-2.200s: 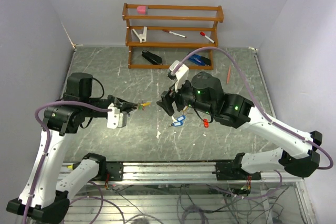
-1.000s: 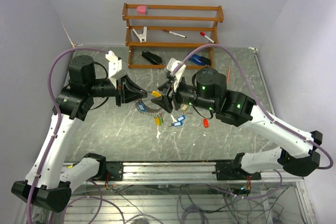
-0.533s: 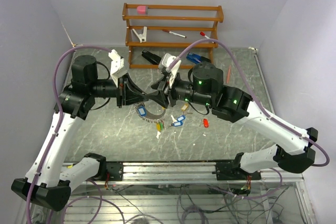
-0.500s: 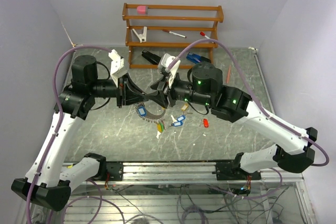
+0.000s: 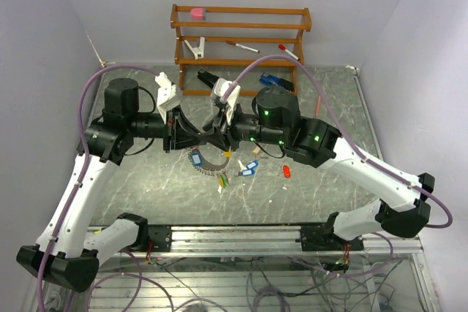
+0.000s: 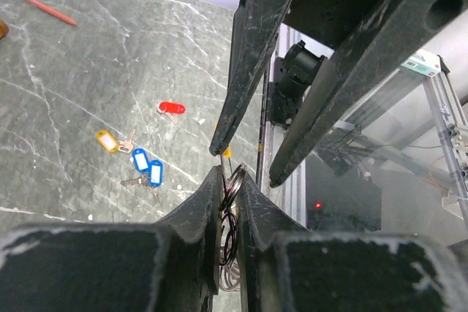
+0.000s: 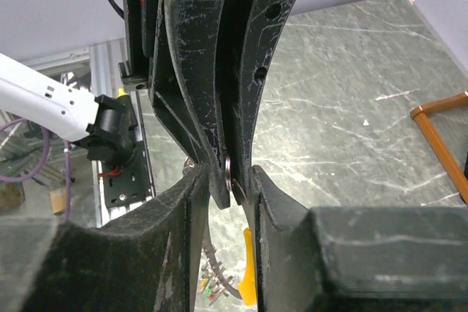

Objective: Put the keys on the keyring

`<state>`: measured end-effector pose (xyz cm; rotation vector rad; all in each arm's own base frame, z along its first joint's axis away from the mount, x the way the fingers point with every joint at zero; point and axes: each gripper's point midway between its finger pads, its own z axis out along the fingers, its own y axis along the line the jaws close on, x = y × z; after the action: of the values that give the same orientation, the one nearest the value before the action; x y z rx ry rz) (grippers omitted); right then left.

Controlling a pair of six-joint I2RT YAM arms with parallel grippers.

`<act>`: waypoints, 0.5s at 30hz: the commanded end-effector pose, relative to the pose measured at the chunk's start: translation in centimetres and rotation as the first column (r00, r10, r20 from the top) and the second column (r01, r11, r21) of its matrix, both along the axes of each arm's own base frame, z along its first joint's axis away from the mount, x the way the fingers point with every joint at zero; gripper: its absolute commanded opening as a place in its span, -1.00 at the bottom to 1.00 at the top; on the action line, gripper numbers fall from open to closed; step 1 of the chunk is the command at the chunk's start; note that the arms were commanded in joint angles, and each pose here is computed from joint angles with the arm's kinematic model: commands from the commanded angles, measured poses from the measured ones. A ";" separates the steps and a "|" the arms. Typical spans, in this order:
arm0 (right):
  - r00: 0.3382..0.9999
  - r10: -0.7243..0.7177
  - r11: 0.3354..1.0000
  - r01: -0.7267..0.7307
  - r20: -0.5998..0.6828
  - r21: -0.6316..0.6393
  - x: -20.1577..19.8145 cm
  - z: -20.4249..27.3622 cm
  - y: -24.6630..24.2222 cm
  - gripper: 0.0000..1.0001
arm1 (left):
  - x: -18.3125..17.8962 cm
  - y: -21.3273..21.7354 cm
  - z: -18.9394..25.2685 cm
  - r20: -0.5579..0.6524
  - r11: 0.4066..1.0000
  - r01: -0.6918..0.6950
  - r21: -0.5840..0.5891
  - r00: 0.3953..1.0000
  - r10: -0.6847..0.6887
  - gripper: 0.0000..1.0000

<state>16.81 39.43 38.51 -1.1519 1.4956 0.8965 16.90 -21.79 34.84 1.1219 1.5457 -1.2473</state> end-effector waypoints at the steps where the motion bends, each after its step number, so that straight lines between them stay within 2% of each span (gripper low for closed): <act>1: 1.000 0.021 0.999 -0.022 0.019 0.027 0.0 1.4 0.0 -0.46 | -1.6 0.1 1.2 0.058 0.998 0.054 -0.012 0.997 -0.053 -0.86; 6: 1.000 0.027 0.999 -0.027 0.014 0.024 -0.1 1.3 -0.2 -0.58 | -2.1 0.2 1.5 0.089 0.997 0.080 -0.012 0.993 -0.078 -0.86; 10: 1.000 0.030 0.999 -0.030 0.005 0.029 -0.4 1.2 -0.5 -0.44 | -2.4 0.2 2.1 0.108 0.995 0.096 -0.017 0.990 -0.093 -0.86; 15: 0.999 0.044 0.999 -0.044 -0.010 0.027 -0.8 1.0 -0.5 -0.42 | -2.3 0.2 2.2 0.108 0.995 0.100 -0.017 0.989 -0.098 -0.86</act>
<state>16.46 39.43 38.88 -1.1683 1.4799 0.9290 15.71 -21.47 35.44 1.1943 1.4929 -1.2271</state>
